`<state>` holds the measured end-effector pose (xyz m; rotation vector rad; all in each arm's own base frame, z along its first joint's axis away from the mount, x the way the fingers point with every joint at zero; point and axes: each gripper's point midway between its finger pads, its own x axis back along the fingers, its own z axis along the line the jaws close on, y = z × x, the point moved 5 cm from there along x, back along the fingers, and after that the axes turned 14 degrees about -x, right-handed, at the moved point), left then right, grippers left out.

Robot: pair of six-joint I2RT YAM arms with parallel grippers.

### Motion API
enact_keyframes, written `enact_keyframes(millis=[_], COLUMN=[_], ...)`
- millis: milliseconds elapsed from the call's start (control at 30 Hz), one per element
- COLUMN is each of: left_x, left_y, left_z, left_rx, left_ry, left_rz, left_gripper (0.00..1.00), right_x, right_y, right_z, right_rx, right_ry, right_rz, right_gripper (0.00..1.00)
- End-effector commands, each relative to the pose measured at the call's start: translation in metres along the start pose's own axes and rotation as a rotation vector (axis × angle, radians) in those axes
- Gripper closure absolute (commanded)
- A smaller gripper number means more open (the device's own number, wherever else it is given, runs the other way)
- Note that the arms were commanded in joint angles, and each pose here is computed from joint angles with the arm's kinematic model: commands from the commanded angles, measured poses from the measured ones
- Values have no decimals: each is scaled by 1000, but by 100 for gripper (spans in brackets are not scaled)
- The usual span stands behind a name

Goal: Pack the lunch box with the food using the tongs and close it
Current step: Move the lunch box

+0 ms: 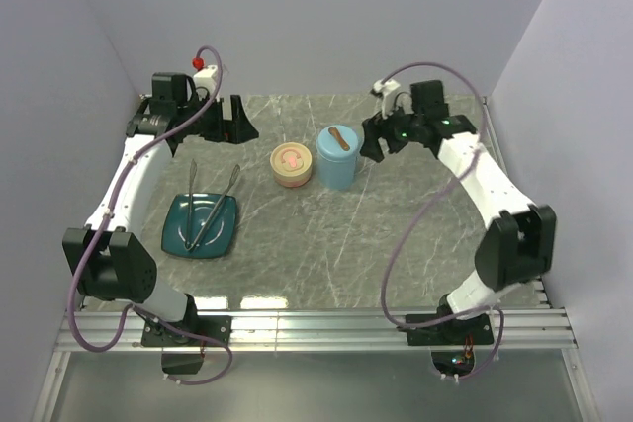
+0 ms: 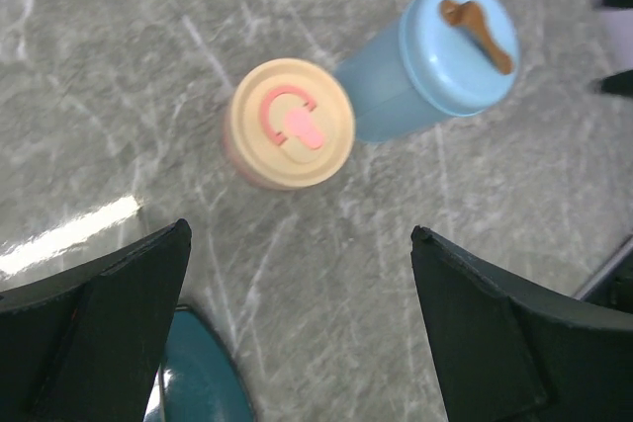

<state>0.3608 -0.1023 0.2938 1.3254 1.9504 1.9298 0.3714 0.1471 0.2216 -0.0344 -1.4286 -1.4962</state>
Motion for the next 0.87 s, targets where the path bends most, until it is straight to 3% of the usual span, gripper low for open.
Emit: enact_keyframes(millis=[0,200,567,833], left_x=[9,7,20,25], left_y=[4,-21,-63,-60], left_z=[9,10,-6,-11], left_rx=[-73,-85,-200,-230], left_ry=[110,139,211,235], left_rz=[-63,-34,14,6], left_gripper=[1,0,1,1], right_x=[45,74,96,104], right_y=[12,-10,-52,-55], right_z=[15,26,40,45], right_rx=[-75,-242,-234,-219], right_ry=[-27,-47,-77,-72], right_rz=[-91,-127,-214,-249], right_gripper=[14,0,0,0])
